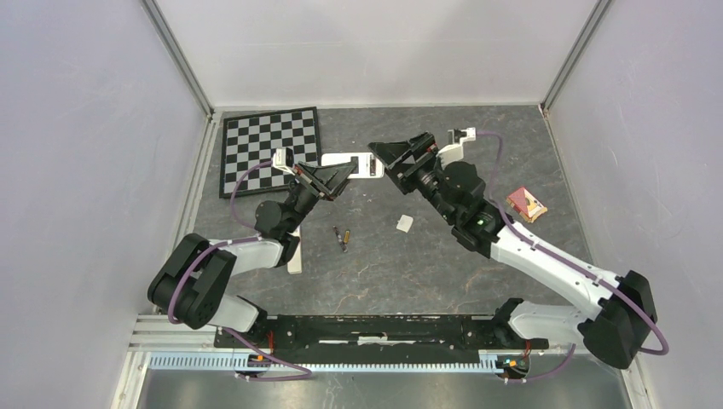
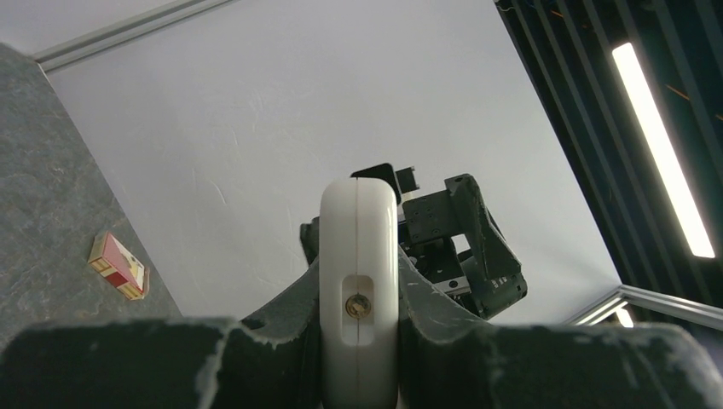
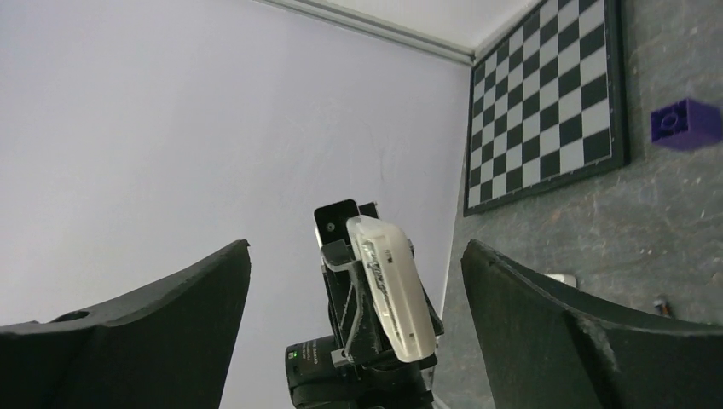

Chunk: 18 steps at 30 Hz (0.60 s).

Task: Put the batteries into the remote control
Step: Load the battery into the remote control.

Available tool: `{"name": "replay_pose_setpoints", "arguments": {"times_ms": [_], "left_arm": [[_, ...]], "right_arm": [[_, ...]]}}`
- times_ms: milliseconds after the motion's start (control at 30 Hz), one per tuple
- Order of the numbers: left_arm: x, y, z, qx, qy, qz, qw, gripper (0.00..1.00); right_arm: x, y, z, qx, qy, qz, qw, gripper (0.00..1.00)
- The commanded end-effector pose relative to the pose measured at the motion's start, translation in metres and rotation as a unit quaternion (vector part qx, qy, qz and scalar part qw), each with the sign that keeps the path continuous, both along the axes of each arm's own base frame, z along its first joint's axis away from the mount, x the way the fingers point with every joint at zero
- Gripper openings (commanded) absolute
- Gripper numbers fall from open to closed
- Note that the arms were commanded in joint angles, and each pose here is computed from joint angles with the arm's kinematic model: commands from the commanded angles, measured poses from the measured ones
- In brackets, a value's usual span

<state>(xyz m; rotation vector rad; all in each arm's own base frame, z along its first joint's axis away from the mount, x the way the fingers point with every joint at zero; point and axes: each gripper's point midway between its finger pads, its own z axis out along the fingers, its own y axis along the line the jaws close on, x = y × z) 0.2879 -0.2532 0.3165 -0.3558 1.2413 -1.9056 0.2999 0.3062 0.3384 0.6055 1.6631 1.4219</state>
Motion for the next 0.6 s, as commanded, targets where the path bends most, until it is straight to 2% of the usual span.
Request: {"name": "replay_pose_setpoints", "arguments": {"times_ms": [0, 267, 400, 567], "left_arm": [[-0.004, 0.004, 0.008, -0.005, -0.021, 0.007, 1.000, 0.02], [-0.009, 0.002, 0.010, 0.009, -0.016, -0.003, 1.000, 0.02], [-0.012, 0.001, 0.013, 0.026, -0.017, -0.003, 1.000, 0.02], [-0.014, -0.002, 0.013, 0.051, -0.017, -0.007, 0.999, 0.02]], "right_arm": [[-0.005, -0.014, 0.024, -0.038, -0.080, 0.010, 0.996, 0.96], [-0.011, 0.010, 0.009, -0.107, -0.121, 0.090, 0.983, 0.65], [-0.009, 0.006, -0.001, -0.120, -0.118, 0.079, 0.983, 0.44], [-0.012, -0.001, 0.002, -0.132, -0.137, 0.072, 0.979, 0.28]]}}
